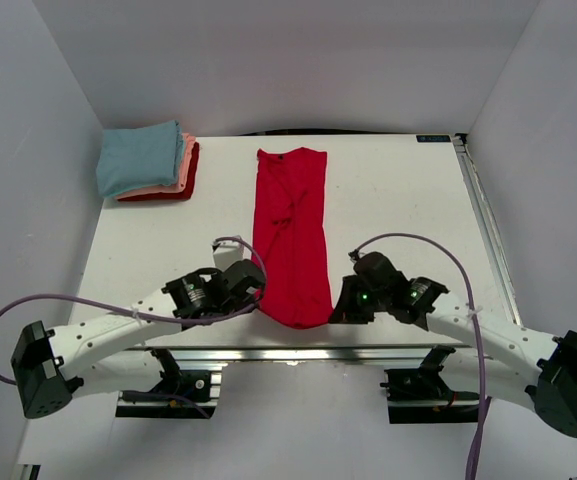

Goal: Fold and stack the t-shirts
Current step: Fold the folded rectangular tshirt in 1/3 of the way

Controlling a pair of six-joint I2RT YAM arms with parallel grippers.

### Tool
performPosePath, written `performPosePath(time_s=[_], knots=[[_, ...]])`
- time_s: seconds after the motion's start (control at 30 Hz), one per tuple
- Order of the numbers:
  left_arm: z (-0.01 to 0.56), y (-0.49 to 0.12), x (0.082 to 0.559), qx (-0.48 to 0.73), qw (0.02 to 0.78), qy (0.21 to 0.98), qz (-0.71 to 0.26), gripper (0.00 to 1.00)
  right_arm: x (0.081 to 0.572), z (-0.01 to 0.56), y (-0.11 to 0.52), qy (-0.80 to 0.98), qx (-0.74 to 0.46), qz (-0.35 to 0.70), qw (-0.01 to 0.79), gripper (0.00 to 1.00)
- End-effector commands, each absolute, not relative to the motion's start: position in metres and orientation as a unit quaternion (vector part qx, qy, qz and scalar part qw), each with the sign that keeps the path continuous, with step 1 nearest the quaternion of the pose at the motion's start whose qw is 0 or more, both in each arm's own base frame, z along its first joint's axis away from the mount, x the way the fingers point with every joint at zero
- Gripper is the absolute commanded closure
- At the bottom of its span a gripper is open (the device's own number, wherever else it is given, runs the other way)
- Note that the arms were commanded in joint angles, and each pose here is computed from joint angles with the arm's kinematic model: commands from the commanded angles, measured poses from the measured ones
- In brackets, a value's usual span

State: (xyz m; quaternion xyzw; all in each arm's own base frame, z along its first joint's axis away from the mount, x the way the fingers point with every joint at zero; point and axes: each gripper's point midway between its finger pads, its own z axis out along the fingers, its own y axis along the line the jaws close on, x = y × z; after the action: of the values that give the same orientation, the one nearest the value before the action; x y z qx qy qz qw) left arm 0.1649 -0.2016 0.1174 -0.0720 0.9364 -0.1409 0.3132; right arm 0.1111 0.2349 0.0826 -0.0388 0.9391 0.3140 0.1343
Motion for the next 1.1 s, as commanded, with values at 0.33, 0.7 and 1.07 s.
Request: performPosePath(time_s=[0.33, 0.7, 1.07], knots=[[0.154, -0.157, 0.257, -0.119, 0.385, 0.913, -0.063, 1.00, 0.200, 0.131, 0.243, 0.933, -0.031, 0.263, 0.241, 1.00], [0.148, -0.170, 0.342, -0.061, 0.355, 0.932, -0.041, 1.00, 0.277, 0.151, 0.257, 0.928, -0.033, 0.260, 0.265, 1.00], [0.138, -0.162, 0.407, -0.044, 0.344, 0.936, -0.052, 1.00, 0.342, 0.139, 0.255, 0.935, -0.028, 0.234, 0.265, 1.00]])
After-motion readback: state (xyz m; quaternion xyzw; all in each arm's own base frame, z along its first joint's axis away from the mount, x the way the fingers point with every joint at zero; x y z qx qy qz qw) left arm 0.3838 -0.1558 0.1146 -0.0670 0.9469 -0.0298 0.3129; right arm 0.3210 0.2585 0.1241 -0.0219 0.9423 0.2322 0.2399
